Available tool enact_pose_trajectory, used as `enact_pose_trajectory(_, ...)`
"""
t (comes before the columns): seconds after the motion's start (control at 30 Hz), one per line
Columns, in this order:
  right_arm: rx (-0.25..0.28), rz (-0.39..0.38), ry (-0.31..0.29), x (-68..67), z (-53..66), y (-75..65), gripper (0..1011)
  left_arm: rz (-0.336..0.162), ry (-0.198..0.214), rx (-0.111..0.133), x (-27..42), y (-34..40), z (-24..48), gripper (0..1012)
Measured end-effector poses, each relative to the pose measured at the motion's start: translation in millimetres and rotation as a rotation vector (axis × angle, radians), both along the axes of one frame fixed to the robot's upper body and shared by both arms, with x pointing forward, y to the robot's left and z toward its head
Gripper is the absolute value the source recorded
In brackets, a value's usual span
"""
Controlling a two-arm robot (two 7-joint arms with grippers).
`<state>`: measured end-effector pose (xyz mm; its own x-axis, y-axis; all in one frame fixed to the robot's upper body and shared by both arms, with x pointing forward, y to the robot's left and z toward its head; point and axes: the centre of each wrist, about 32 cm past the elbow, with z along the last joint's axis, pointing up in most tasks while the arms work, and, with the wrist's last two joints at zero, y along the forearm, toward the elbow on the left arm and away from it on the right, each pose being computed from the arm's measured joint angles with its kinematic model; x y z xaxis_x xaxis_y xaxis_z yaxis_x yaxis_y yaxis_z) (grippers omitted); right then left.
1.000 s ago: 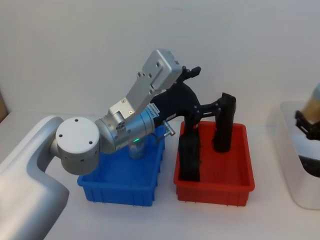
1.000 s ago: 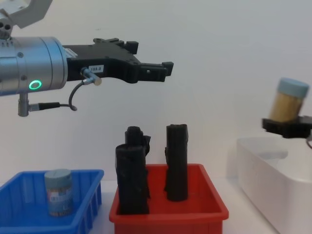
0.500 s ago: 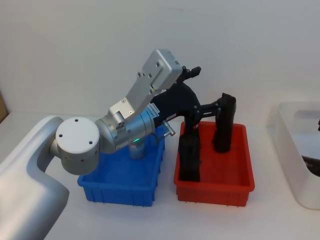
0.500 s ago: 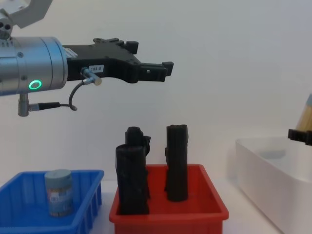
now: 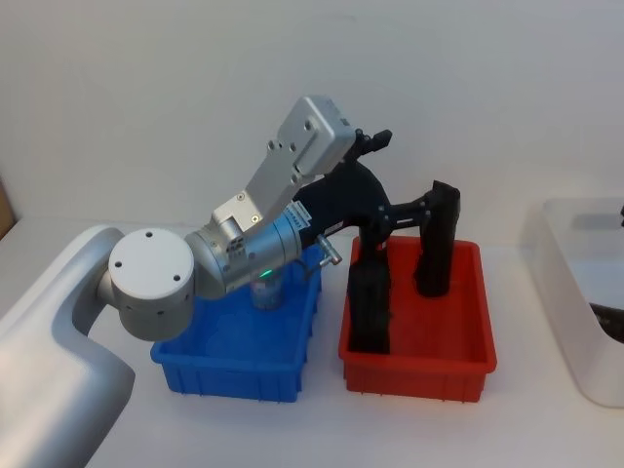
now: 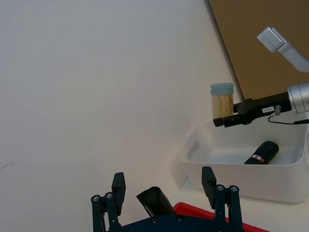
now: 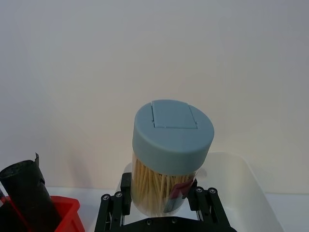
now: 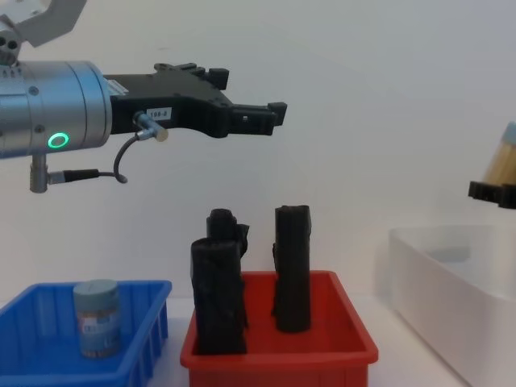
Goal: Pick the cotton swabs from the blue box and place them into the white box.
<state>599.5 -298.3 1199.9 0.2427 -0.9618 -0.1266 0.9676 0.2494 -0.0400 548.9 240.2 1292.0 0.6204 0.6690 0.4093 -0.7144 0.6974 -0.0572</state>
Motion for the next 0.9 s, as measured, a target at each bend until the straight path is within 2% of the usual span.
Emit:
enact_pose_trajectory(0.1, -0.004, 0.003, -0.006, 0.4, 2.3, 0.3, 645, 0.000, 0.000, 0.000, 0.0, 0.0, 0.0, 1004)
enact_pose_trajectory(0.17, -0.007, 0.005, -0.012, 0.9, 4.4, 0.6, 681, 0.000, 0.000, 0.000, 0.0, 0.0, 0.0, 1004)
enact_pose_trajectory(0.2, -0.009, 0.006, -0.015, 1.1, 5.6, 0.7, 733, 0.000, 0.000, 0.000, 0.0, 0.0, 0.0, 1004)
enact_pose_trajectory(0.43, -0.014, 0.011, -0.022, 1.6, 8.8, 1.2, 896, 0.000, 0.000, 0.000, 0.0, 0.0, 0.0, 1004)
enact_pose_trajectory(0.53, -0.016, 0.012, -0.024, 1.8, 9.9, 1.4, 1000, 0.000, 0.000, 0.000, 0.0, 0.0, 0.0, 1004)
enact_pose_trajectory(0.9, -0.020, 0.015, -0.030, 2.2, 12.3, 1.8, 1001, 0.000, 0.000, 0.000, 0.0, 0.0, 0.0, 1004)
